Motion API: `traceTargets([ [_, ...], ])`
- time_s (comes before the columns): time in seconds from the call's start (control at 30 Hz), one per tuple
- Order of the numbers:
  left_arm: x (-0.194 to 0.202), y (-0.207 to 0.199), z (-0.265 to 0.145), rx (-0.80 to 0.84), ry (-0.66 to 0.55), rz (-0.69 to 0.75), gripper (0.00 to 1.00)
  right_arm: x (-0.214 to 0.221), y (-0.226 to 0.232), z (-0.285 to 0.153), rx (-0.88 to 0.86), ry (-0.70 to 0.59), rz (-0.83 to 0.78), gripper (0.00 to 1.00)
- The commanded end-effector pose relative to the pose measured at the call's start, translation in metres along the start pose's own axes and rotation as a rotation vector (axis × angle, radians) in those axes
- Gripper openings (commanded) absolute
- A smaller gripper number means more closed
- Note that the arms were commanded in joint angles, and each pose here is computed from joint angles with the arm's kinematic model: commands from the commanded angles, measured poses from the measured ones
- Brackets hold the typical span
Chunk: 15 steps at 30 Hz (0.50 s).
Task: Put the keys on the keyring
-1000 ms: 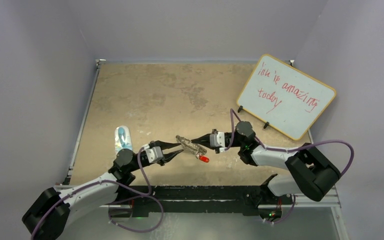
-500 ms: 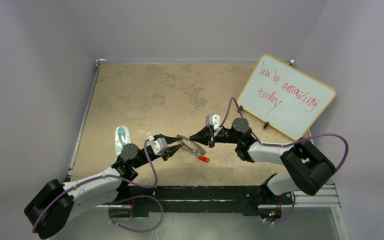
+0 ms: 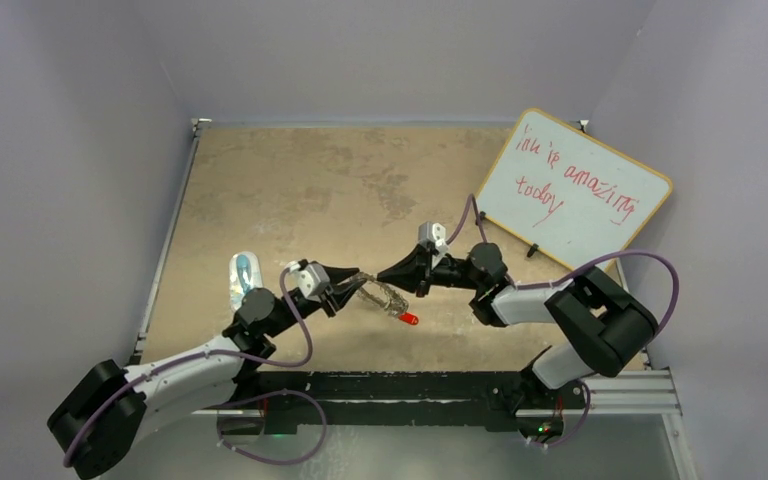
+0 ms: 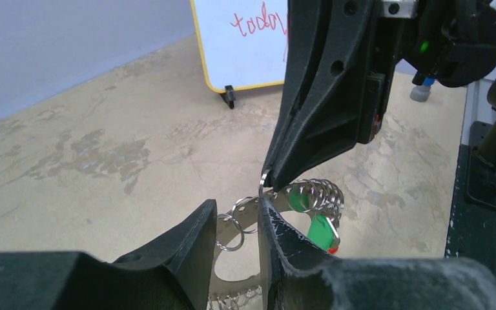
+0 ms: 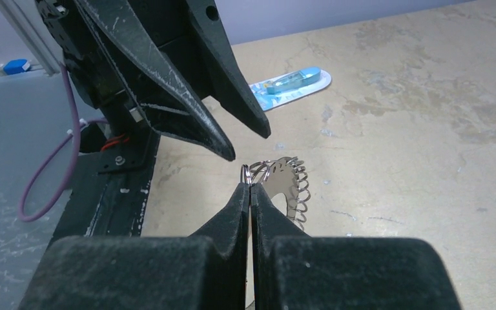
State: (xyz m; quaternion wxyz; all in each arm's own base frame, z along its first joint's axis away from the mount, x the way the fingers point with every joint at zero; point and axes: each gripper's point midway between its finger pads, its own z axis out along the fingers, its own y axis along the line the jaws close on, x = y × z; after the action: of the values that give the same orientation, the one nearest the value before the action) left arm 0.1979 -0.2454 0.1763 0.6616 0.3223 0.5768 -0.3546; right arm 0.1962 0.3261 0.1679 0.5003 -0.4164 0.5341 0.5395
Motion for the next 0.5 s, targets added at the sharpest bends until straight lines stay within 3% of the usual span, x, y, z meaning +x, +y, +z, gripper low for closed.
traceTargets([
  [0.0,-0.022,0.01,0.003,-0.075,-0.05,-0.07,0.29,-0.023,0.007,0.0,-0.042,-0.073,-0.163,0.0],
  [0.3,-0.028,0.014,0.006,-0.112,-0.015,-0.154,0.32,-0.012,0.008,-0.018,-0.054,-0.048,-0.625,0.0],
  [0.47,-0.03,0.016,0.007,-0.148,-0.003,-0.249,0.35,-0.009,0.011,-0.021,-0.085,-0.059,-0.784,0.0],
])
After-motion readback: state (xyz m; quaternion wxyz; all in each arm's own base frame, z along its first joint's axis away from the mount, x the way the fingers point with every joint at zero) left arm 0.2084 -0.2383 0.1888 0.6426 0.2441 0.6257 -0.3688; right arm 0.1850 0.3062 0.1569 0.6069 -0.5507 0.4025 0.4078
